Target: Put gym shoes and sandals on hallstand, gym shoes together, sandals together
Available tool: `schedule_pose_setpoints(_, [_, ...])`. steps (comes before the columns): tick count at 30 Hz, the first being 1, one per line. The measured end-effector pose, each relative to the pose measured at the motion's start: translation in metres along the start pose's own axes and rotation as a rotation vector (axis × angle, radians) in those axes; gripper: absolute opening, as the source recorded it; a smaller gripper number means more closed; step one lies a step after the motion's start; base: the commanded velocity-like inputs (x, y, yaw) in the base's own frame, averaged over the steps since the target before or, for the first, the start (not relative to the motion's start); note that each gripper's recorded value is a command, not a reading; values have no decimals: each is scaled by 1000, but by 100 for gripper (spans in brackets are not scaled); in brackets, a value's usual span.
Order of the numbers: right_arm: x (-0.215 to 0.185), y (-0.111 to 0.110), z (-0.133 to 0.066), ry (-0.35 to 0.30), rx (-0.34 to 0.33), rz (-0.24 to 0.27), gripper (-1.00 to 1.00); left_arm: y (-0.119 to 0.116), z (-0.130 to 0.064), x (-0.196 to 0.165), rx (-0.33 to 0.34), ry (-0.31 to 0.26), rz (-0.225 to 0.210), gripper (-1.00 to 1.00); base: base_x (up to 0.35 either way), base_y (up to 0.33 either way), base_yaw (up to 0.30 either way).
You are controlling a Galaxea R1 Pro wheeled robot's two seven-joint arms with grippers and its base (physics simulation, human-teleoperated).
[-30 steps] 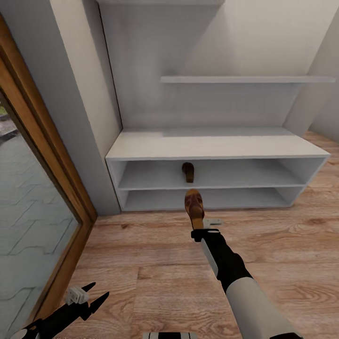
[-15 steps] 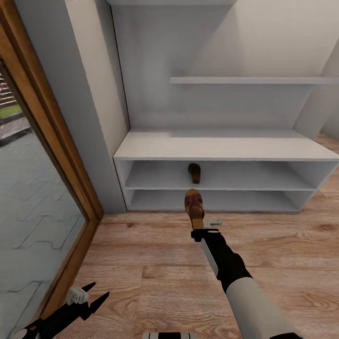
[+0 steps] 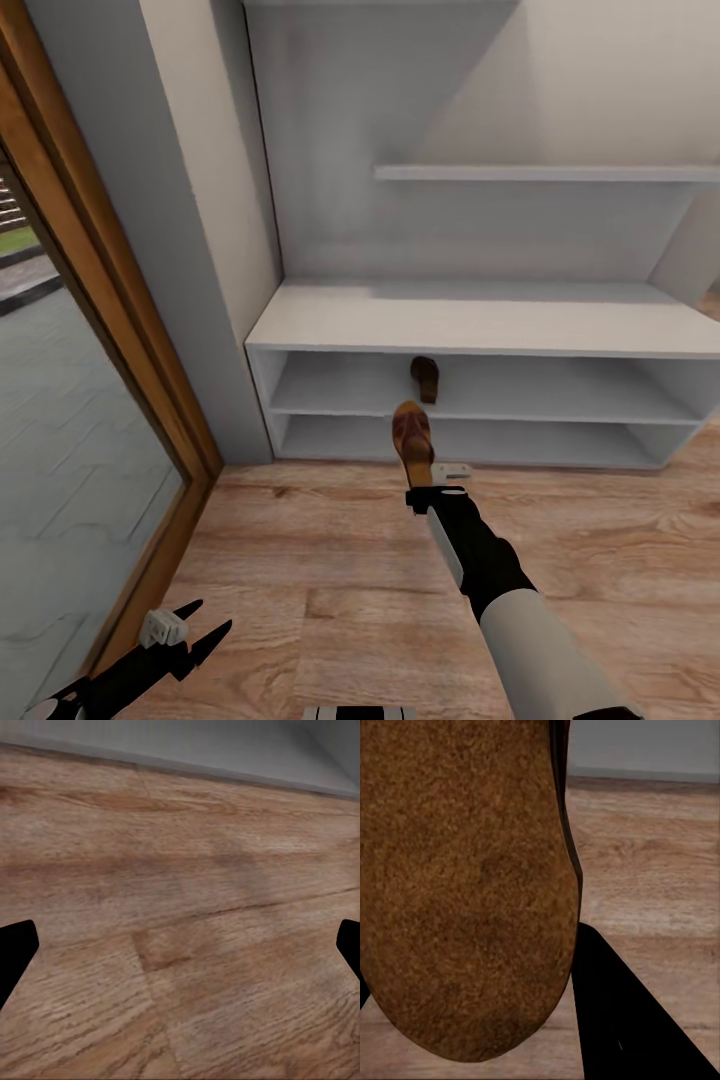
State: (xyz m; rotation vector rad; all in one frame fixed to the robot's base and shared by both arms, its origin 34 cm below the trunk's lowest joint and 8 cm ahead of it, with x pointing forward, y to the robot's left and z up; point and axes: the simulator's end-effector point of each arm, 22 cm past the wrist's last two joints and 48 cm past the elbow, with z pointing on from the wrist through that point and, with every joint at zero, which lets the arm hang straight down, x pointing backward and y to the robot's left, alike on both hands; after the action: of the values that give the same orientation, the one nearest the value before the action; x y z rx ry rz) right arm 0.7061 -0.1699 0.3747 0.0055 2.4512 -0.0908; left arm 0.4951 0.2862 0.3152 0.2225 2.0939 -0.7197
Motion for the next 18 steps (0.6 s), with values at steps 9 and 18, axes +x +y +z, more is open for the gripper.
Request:
schedule_pose_setpoints(9, [0, 0, 0, 0, 0, 0, -100, 0, 0, 0, 0, 0, 0, 100, 304, 0, 0])
schedule_pose_setpoints(18, [0, 0, 0, 1, -2, 0, -100, 0, 0, 0, 0, 1, -1, 100, 297, 0, 0])
